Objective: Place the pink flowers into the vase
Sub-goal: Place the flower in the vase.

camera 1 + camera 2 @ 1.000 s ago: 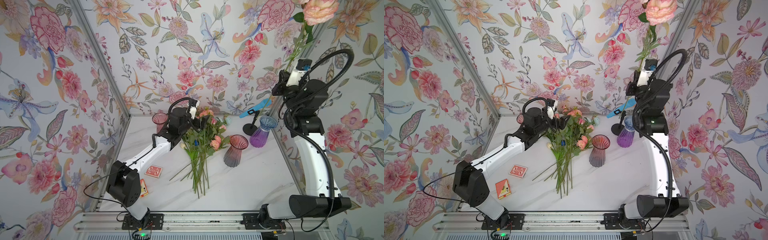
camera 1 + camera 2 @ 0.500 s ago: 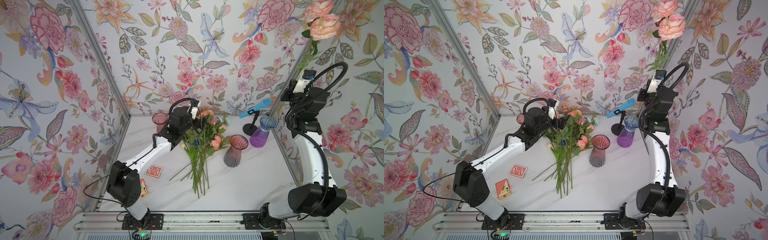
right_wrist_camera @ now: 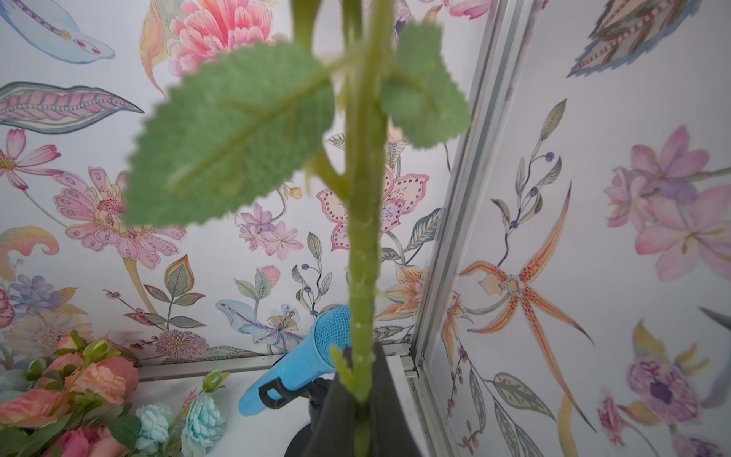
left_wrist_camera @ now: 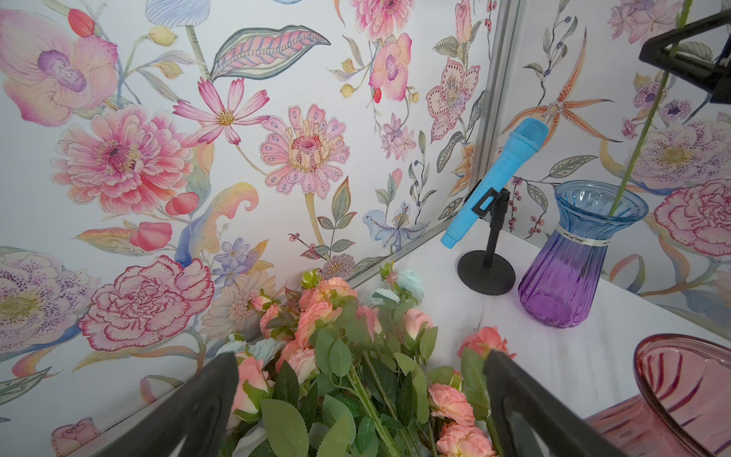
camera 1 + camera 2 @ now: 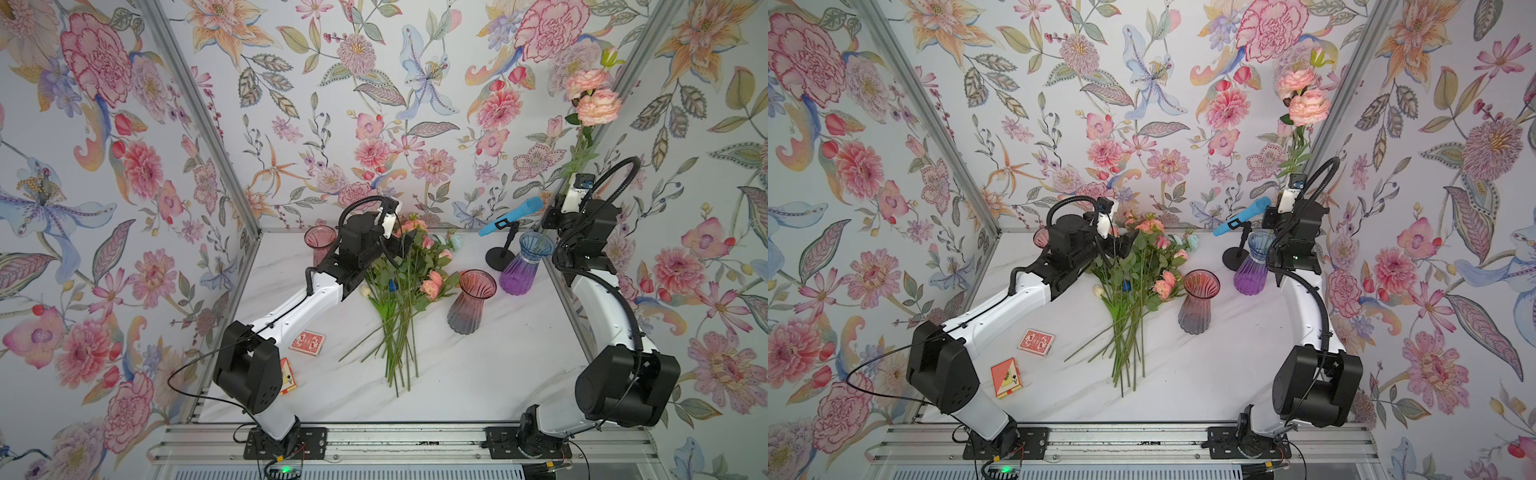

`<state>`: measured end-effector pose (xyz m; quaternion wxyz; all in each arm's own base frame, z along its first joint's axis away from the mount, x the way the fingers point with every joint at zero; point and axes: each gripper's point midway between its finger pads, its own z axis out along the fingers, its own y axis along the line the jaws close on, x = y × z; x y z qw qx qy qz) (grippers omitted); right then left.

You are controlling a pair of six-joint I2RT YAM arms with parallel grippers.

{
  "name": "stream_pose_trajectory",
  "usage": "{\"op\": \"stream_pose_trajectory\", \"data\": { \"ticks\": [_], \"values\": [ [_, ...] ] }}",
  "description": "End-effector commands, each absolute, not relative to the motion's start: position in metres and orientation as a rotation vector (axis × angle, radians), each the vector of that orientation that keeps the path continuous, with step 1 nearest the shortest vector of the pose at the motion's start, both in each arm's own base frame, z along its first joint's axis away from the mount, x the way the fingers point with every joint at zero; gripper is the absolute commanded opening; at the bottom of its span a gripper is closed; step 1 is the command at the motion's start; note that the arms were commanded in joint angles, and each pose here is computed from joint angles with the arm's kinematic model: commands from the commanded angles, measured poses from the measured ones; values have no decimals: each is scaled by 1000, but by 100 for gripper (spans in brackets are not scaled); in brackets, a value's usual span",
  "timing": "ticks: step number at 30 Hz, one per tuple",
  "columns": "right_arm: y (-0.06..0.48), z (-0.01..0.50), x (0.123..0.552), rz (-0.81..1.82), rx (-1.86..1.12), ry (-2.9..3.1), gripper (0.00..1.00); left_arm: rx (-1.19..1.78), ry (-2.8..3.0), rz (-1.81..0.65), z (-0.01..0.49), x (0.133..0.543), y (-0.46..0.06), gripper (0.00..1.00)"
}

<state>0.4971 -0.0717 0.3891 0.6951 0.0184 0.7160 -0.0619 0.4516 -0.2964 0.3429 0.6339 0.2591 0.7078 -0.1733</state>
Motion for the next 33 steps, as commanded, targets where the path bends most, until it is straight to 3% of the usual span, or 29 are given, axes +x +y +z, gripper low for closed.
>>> {"op": "stream_pose_trajectory", "data": {
  "ticks": [1,13,21,31,33],
  "values": [
    [-76,382,502,-123,73,1569,0,630,1596,-337,351,459,-303,100],
    [-82,332,502,-121,140,1662,2,505,1571,-151,362,487,-279,100],
    [-83,317,501,-132,148,1710,14,508,1539,-199,365,474,-283,100],
    [-86,316,491,-124,199,1730,29,611,1651,-346,326,442,-306,100],
    [-85,318,488,-117,199,1732,39,605,1667,-378,322,438,-307,100]
  ]
}}
